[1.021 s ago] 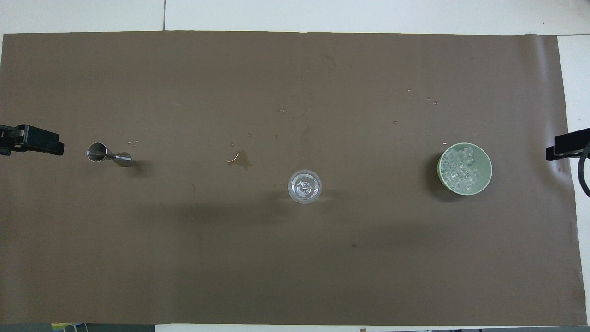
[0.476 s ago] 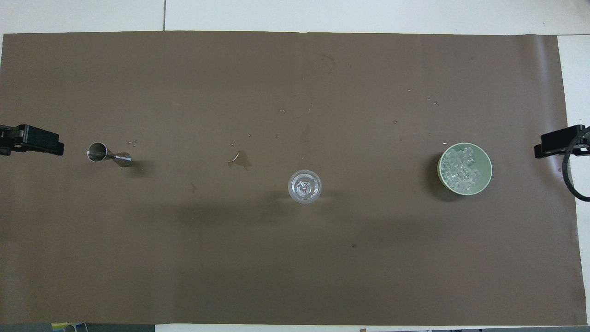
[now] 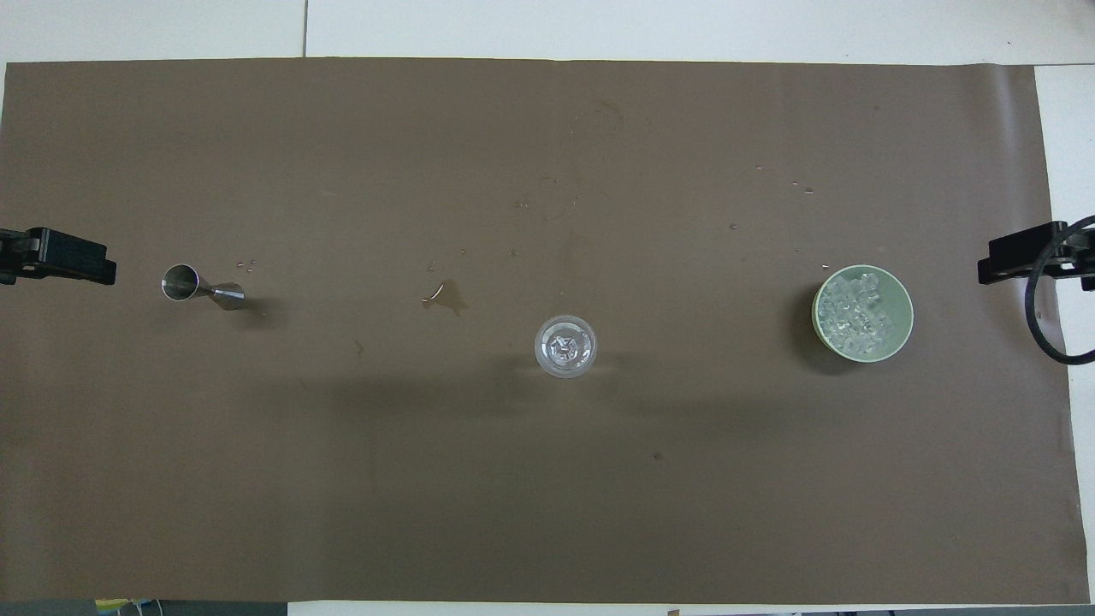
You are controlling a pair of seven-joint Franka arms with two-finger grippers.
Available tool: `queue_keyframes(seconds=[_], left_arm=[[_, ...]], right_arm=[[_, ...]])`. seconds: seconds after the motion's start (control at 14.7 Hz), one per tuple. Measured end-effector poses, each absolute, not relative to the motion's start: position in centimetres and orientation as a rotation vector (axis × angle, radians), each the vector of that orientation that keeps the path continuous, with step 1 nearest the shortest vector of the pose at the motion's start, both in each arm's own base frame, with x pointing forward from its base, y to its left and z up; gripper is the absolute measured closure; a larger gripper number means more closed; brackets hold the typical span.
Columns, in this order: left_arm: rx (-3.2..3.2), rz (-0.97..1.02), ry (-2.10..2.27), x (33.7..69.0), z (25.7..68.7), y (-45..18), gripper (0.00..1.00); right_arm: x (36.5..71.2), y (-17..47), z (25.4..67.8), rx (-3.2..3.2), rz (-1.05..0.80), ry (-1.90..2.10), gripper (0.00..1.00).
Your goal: Pour wine and add ice with both arms
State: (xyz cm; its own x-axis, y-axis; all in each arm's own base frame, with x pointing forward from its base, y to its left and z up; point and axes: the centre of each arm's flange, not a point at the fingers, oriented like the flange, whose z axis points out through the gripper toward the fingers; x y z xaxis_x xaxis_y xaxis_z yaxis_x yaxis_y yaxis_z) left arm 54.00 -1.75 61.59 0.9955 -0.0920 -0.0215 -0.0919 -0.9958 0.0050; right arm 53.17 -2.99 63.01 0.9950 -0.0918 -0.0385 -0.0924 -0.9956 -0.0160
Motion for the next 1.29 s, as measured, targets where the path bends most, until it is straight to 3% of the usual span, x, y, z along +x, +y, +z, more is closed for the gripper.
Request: queue_keyframes(seconds=[1.29], left_arm=[[3.131,-0.085,-0.150,55.1,61.3,-1.9,0.00]], right_arm=[[53.4,-6.5,62.9,-3.114,0.063,0.171,0.00]])
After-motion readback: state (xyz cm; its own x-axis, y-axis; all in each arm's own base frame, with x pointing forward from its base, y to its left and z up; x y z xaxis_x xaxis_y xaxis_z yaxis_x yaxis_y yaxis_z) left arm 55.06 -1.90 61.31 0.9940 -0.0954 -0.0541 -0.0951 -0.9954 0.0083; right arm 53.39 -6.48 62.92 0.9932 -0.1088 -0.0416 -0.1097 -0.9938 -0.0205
